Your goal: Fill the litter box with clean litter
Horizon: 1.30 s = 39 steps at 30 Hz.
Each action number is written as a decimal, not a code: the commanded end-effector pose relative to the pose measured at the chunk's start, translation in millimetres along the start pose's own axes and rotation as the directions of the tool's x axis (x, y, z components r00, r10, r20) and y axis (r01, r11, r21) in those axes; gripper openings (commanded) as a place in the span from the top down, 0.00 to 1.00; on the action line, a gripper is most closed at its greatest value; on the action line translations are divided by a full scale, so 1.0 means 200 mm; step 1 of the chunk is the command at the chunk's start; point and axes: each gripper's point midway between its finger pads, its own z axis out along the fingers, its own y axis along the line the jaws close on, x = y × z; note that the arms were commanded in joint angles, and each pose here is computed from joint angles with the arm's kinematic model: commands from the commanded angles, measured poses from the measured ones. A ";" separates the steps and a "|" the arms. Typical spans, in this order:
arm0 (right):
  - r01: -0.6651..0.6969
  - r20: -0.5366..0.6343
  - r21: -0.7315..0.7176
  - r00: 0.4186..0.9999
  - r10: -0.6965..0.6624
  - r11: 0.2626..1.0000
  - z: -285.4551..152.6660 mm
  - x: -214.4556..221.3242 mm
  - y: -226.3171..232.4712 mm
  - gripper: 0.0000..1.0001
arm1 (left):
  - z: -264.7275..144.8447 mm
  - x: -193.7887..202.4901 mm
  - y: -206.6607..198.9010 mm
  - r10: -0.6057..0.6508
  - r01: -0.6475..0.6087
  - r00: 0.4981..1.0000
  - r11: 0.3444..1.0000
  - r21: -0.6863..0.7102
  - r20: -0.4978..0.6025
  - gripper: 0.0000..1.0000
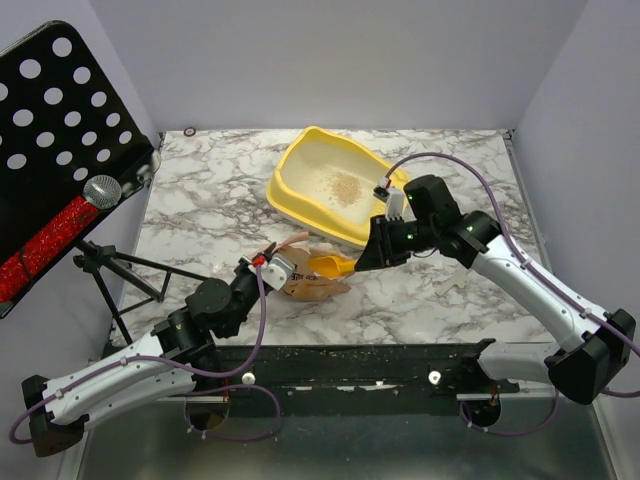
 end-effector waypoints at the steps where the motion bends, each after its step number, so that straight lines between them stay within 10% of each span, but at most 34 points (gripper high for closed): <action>1: -0.028 -0.039 0.128 0.999 0.034 0.991 0.02 0.03 -0.09 1.00 | -0.03 -0.26 0.18 -0.092 0.108 0.984 0.989 -0.101 0.154 1.00; 16: -0.055 -0.168 0.354 0.978 0.121 0.934 0.18 0.05 -0.32 1.00 | -0.02 -0.26 0.16 -0.101 0.115 0.984 0.990 -0.086 0.146 1.00; 39: -0.232 -0.127 -0.182 0.969 0.211 0.956 0.69 0.03 -0.17 1.00 | -0.02 -0.25 0.14 -0.081 0.094 0.981 0.993 -0.067 0.175 1.00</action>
